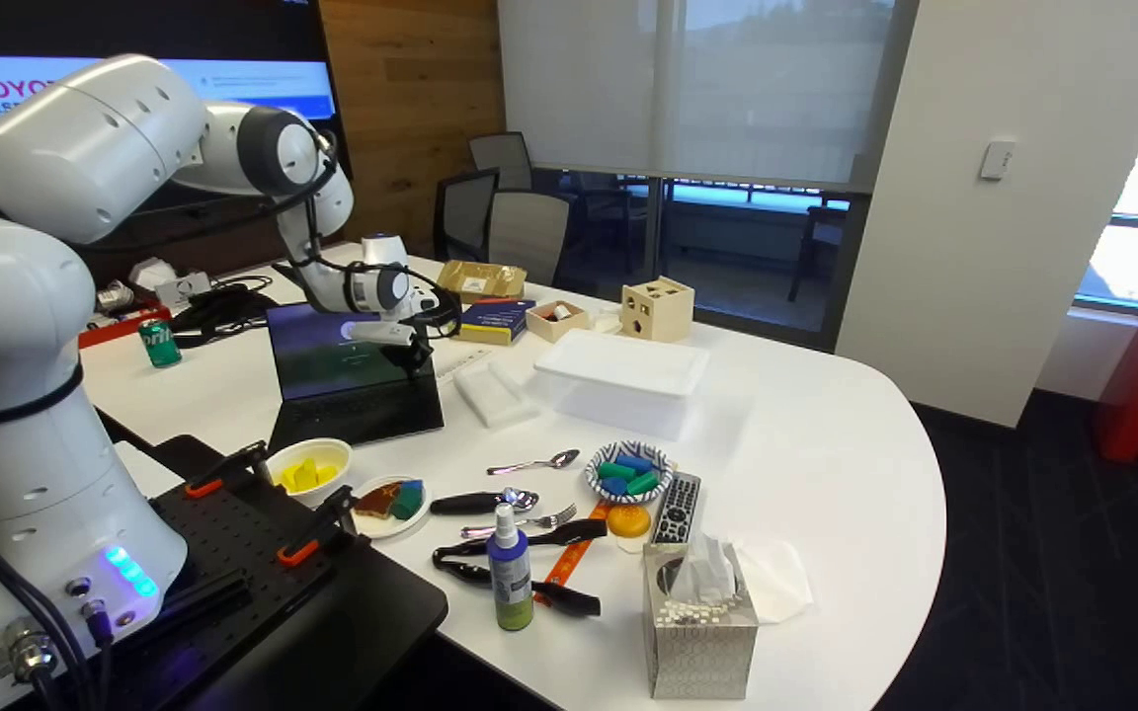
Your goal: Press a key on the laptop.
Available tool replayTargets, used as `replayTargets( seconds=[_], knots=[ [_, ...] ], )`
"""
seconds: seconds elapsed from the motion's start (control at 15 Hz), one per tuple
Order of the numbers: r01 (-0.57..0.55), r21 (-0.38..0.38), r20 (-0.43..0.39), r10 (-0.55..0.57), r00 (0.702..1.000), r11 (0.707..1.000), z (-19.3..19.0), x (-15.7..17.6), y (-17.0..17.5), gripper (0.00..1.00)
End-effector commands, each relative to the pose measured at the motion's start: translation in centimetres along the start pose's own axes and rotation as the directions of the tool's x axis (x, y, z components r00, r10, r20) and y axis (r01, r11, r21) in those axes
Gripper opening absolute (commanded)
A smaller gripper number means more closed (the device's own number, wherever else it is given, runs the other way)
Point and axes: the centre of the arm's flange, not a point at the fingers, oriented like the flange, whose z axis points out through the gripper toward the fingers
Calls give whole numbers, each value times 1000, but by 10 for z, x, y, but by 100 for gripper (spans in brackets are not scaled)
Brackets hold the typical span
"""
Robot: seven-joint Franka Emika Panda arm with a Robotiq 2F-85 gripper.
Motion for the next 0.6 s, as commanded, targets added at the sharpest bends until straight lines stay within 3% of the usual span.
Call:
replayTargets(
  seconds=[0.0, 0.53],
  knots=[
    [10, 1, 25, -10, 1000, 1000, 8, 14, 5, 0],
    [10, 2, 52, -10, 999, 1000, 20, 14, 3, 0]
  ],
)
